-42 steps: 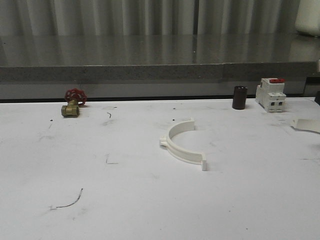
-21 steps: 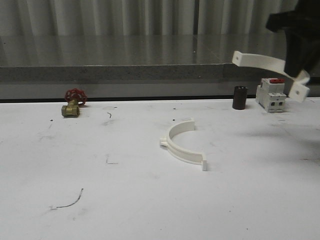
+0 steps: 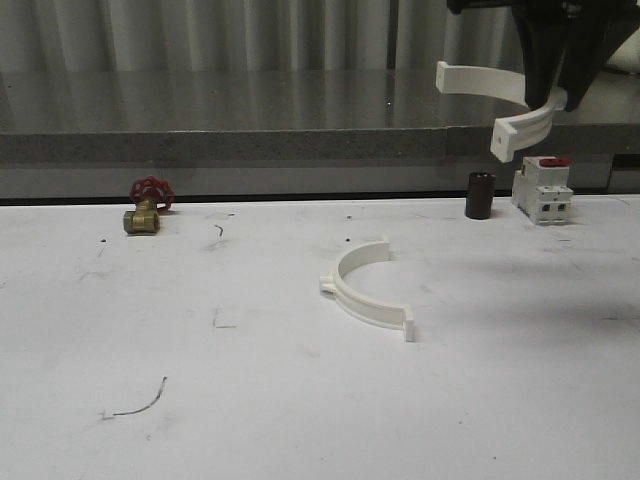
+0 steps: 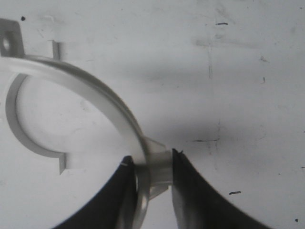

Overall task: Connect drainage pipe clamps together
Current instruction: 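Grasp the second clamp's tab with the right gripper and lift it, then carry the clamp to the placed half and lower it opposite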

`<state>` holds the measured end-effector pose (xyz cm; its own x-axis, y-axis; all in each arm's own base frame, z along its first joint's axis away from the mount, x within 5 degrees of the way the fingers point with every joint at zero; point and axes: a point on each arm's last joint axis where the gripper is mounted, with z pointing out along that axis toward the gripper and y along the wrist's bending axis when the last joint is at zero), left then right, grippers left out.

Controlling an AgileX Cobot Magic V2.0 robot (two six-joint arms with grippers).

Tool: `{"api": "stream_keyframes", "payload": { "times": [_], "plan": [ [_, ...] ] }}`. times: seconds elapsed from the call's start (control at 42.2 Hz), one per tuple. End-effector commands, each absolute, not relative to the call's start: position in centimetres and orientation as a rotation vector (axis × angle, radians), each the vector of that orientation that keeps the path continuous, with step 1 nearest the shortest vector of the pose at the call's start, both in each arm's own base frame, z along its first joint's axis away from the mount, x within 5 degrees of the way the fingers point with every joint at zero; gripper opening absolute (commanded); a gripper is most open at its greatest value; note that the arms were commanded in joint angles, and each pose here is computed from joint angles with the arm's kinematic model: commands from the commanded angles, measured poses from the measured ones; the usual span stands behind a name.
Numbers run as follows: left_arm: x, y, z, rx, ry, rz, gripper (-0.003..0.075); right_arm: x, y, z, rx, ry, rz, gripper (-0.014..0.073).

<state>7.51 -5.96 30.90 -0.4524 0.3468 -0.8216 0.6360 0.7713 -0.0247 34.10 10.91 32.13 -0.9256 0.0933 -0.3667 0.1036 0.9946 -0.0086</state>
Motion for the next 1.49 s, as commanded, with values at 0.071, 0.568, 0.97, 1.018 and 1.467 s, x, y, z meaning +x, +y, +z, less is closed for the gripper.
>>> {"api": "stream_keyframes", "payload": {
  "times": [0.071,0.568,0.97,1.018,1.467],
  "plan": [
    [7.8,-6.2,32.2,0.685,2.003,-0.450,0.0374,33.7,10.6,32.7,0.180,2.654,-0.009,0.0167],
    [7.8,-6.2,32.2,0.685,2.003,-0.450,0.0374,35.7,11.8,26.7,0.179,2.761,0.006,0.0167],
    [7.8,-6.2,32.2,0.685,2.003,-0.450,0.0374,37.4,13.1,23.2,0.204,2.781,0.092,0.0167],
    [7.8,-6.2,32.2,0.685,2.003,-0.450,0.0374,37.6,13.2,22.8,0.208,2.785,0.099,0.0167],
    [7.8,-6.2,32.2,0.685,2.003,-0.450,0.0374,38.3,13.7,20.9,0.224,2.795,0.132,0.0167]
  ]
}}
